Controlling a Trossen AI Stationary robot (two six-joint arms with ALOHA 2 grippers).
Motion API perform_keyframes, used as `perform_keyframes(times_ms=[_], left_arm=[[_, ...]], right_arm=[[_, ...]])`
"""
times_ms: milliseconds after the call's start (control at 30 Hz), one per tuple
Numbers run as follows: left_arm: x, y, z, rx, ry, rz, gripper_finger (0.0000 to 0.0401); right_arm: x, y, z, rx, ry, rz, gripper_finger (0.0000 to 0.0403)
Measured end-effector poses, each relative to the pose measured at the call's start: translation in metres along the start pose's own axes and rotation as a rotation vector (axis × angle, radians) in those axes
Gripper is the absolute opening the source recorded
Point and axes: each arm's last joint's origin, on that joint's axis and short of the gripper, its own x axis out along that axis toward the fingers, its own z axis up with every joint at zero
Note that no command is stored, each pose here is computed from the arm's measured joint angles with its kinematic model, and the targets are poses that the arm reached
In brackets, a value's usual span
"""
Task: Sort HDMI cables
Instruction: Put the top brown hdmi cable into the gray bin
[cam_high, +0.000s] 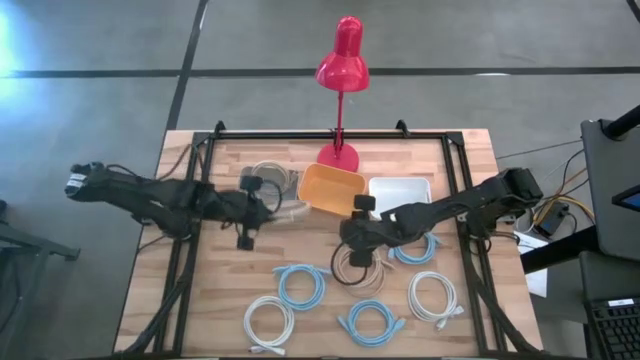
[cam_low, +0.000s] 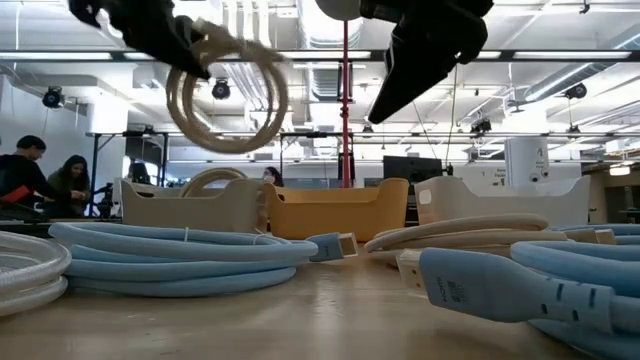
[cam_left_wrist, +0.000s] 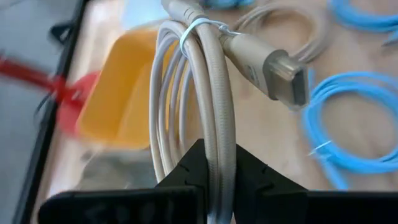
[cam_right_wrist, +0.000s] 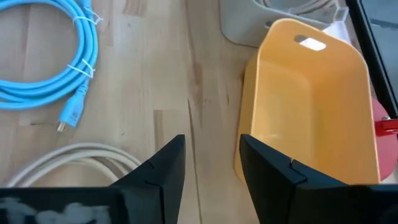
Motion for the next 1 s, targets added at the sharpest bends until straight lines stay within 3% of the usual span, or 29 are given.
perform_keyframes(times_ms=[133,300,633,1000], left_arm=[[0.003,0.023,-0.014,-0.076,0.096,0.032,0.0035],[0.018,0.048,-0.035,-0.19,0.153,-0.085,0.0035],[0.037,0.078,-0.075,-0.365,0.223,-0.16,0.0039],[0.053,0.088,-0.089,-0.361,0.334,0.015,0.0041]], right_arm=[[0.001,0.001,0.0,0.0,-0.012,0.004,0.0144],[0.001,0.001,0.003,-0.012,-0.041,0.009,0.0143],[0.001,0.001,0.004,-0.043,-0.061,0.012,0.0141],[0.006,0.002,-0.004,-0.057,-0.037,0.009,0.0127]])
